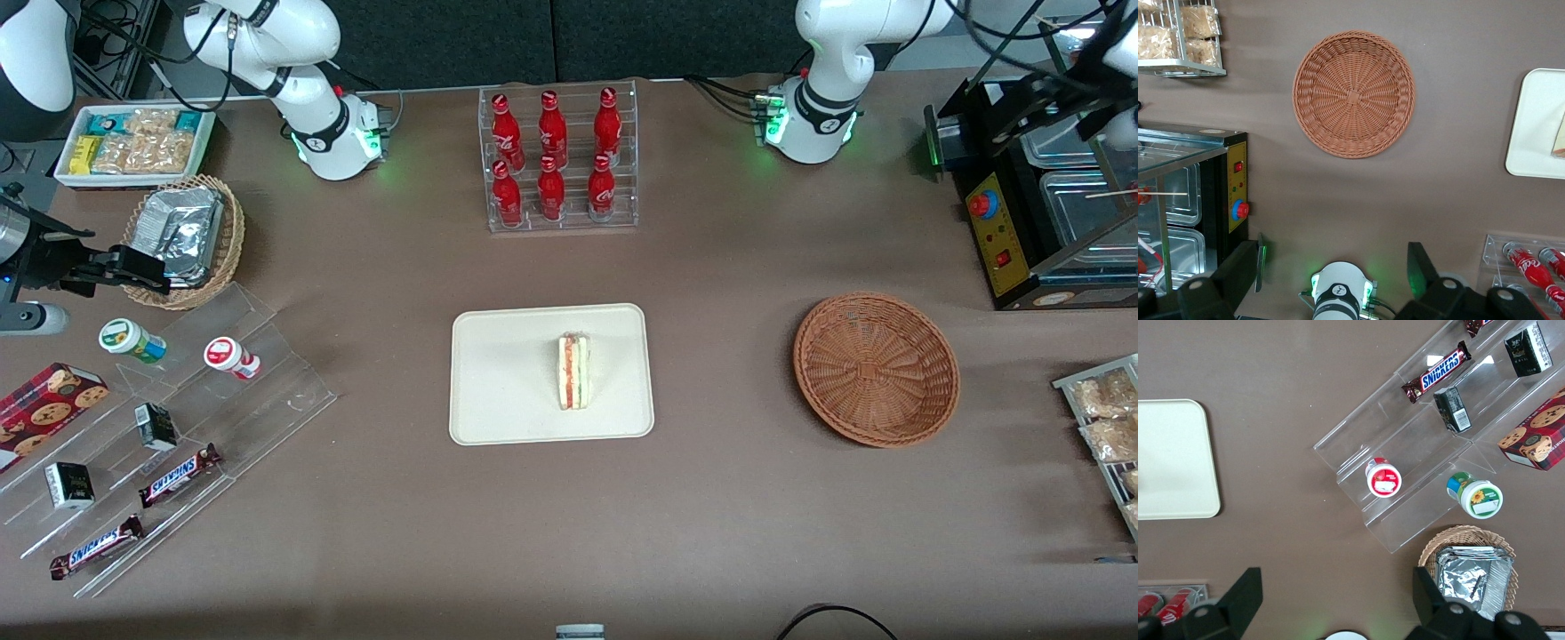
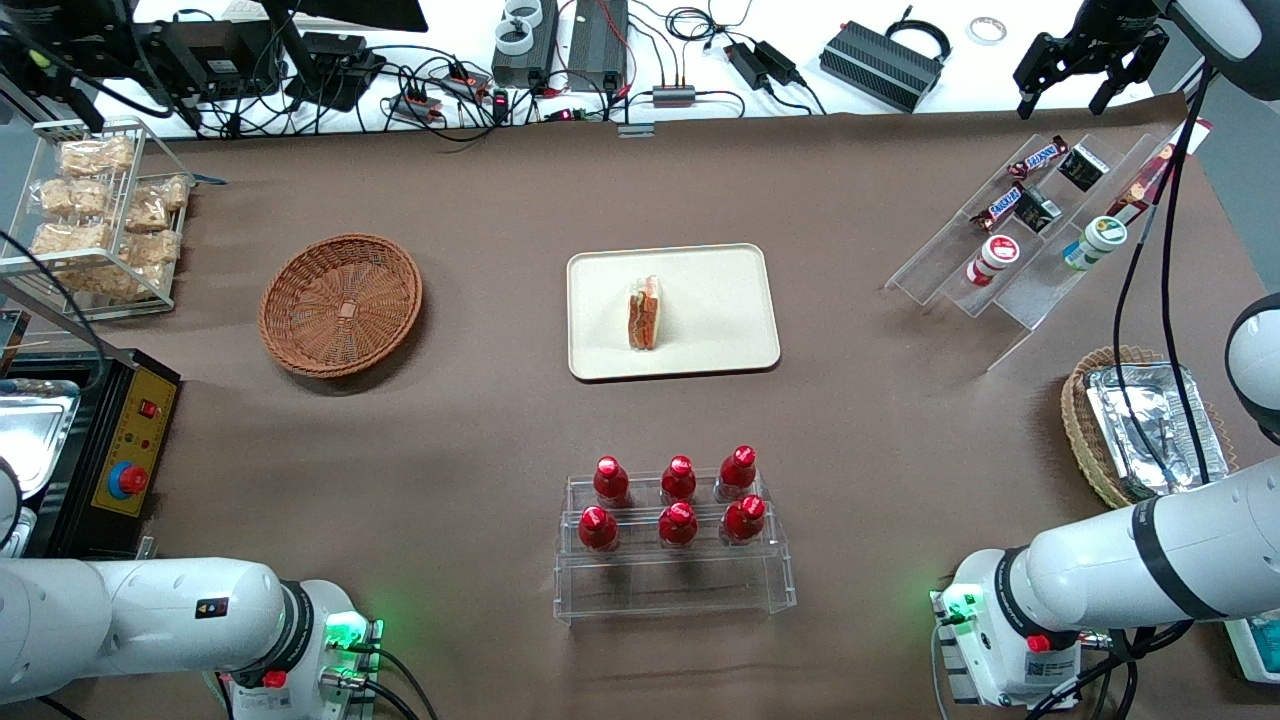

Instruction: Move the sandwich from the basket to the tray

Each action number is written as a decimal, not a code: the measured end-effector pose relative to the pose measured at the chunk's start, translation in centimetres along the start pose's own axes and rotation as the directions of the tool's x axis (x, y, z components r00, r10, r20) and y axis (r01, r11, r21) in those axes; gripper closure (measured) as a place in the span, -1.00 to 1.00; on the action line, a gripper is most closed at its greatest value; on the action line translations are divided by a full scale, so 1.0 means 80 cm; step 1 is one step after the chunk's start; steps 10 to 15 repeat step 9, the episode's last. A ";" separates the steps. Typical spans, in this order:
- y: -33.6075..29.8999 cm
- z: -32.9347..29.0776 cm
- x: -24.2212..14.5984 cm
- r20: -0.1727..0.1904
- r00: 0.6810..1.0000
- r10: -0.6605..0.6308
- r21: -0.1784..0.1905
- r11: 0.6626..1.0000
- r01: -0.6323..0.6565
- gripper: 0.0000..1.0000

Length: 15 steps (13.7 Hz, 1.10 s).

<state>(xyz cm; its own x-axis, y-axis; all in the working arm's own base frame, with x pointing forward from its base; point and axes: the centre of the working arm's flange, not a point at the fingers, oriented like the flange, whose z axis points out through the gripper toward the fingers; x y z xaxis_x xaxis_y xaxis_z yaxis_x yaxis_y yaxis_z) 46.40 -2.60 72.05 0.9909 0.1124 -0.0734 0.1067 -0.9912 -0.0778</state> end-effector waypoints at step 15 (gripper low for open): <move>0.013 0.022 0.015 0.022 0.997 0.070 -0.033 0.997 -0.069 -0.99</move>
